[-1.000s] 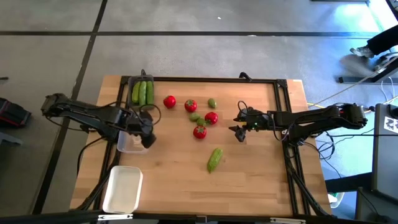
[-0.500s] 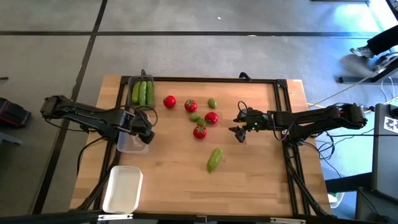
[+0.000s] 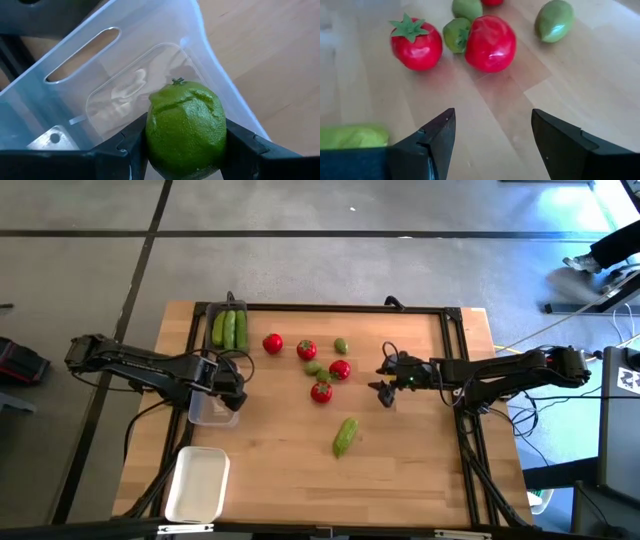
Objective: Sort produce into baskets
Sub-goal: Put the lime into the transparent bin, then put the tomato into the white bin
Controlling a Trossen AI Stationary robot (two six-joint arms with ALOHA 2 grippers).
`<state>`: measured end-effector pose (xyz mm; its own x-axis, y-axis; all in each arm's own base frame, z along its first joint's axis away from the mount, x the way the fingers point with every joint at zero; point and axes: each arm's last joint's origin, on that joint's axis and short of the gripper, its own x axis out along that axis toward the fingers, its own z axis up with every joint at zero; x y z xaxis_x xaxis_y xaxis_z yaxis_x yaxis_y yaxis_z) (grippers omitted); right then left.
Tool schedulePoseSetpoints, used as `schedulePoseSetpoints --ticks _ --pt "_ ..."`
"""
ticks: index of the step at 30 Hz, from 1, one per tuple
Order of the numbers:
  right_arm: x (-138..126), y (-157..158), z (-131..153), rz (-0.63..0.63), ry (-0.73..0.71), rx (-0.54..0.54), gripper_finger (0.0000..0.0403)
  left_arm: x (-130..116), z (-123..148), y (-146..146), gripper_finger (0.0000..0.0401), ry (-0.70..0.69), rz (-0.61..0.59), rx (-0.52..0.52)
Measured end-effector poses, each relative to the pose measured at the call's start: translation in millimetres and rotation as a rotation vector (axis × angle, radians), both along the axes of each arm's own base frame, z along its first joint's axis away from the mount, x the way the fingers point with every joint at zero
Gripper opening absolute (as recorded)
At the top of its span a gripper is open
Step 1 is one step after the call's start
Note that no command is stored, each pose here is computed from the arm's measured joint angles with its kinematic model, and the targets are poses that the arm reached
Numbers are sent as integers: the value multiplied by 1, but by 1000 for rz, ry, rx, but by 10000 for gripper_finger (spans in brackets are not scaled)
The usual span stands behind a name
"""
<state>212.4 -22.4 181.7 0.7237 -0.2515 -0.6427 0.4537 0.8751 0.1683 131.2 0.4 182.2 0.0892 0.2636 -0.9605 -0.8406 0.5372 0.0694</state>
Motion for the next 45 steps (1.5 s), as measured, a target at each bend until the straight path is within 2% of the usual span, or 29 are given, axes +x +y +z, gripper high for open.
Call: schedulePoseSetpoints --ticks 3,10,14,24,28,34,38,41,45 --pt "0 0 0 -13 1 -10 241 0 0 0 189 -2 1 1" --pt "0 -1 0 -17 2 -14 241 2 0 0 239 -17 -1 2" --pt "0 -1 0 -17 2 -15 241 2 1 0 246 -13 -22 4" --pt "0 -1 0 -16 1 -14 241 17 41 -1 246 -127 -165 34" --pt "0 -1 0 -16 -3 -15 241 28 59 1 246 -244 -215 125" --pt "0 -1 0 -18 -4 -13 241 56 80 4 246 -497 -324 388" --pt "0 -1 0 -18 -4 -13 241 65 91 4 246 -588 -370 500" --pt "0 -1 0 -18 -5 -12 241 67 94 5 247 -612 -338 542" --pt "0 -1 1 -19 -5 -12 241 67 92 13 247 -579 -235 589"
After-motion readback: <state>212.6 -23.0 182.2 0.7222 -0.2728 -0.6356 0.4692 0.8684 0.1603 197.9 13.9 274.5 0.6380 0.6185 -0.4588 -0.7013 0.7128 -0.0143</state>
